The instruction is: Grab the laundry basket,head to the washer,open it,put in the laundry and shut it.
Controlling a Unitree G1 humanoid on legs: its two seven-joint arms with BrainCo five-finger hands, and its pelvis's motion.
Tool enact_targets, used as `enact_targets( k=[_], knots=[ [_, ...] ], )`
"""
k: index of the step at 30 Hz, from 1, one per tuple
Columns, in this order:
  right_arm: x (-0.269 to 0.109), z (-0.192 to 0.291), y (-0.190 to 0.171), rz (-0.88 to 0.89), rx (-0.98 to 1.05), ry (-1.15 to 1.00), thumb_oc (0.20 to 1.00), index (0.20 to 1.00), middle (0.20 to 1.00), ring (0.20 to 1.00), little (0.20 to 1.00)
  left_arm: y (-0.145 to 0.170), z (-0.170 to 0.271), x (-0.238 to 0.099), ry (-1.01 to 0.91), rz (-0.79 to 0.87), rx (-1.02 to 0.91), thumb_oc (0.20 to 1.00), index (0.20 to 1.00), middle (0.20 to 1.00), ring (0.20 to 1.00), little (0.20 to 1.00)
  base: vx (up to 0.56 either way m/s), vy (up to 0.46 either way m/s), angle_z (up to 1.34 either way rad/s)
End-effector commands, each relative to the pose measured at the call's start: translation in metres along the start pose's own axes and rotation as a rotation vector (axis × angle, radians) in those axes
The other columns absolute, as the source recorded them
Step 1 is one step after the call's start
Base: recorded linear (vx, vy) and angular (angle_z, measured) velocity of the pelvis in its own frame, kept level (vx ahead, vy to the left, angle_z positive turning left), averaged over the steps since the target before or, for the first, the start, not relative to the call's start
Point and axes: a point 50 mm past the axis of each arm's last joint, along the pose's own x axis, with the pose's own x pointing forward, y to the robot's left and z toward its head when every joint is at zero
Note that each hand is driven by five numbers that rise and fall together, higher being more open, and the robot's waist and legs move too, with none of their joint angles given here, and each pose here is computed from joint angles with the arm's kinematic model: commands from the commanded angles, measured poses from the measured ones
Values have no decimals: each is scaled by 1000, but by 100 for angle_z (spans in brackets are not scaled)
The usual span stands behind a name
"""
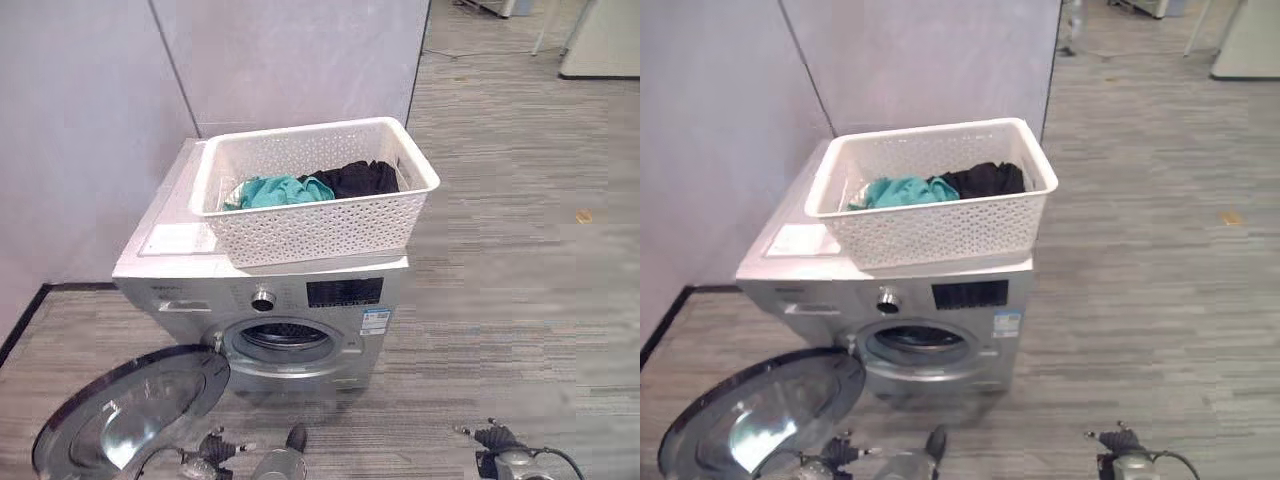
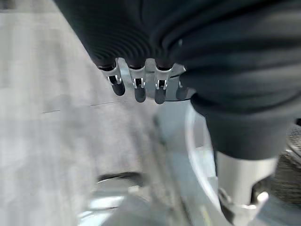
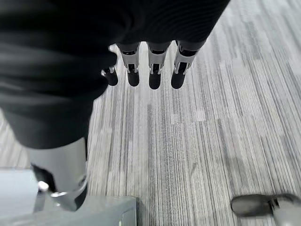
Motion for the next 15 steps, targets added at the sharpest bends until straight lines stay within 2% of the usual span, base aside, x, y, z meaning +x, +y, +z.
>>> enact_targets(
  k=[1, 7, 11, 15],
  knots=[
    [-2, -13, 0, -8, 39, 17, 1000, 1000, 1000, 1000, 1000, 19, 7, 0, -58, 62, 76, 1000, 1000, 1000, 1000, 1000, 22, 380, 18],
    [-4, -2, 21, 57, 33, -25, 1000, 1000, 1000, 1000, 1000, 28, 1, 0, -36, 101, 148, 1000, 1000, 1000, 1000, 1000, -86, 289, -12],
    [-6, 22, 40, 124, -84, -138, 1000, 1000, 1000, 1000, 1000, 28, -15, -2, 15, 99, 161, 1000, 1000, 1000, 1000, 1000, -139, 191, -37],
    [-7, 24, 44, 141, -158, -163, 1000, 1000, 1000, 1000, 1000, 24, -26, -4, 55, 77, 165, 1000, 1000, 1000, 1000, 1000, -9, 28, 2]
  ],
)
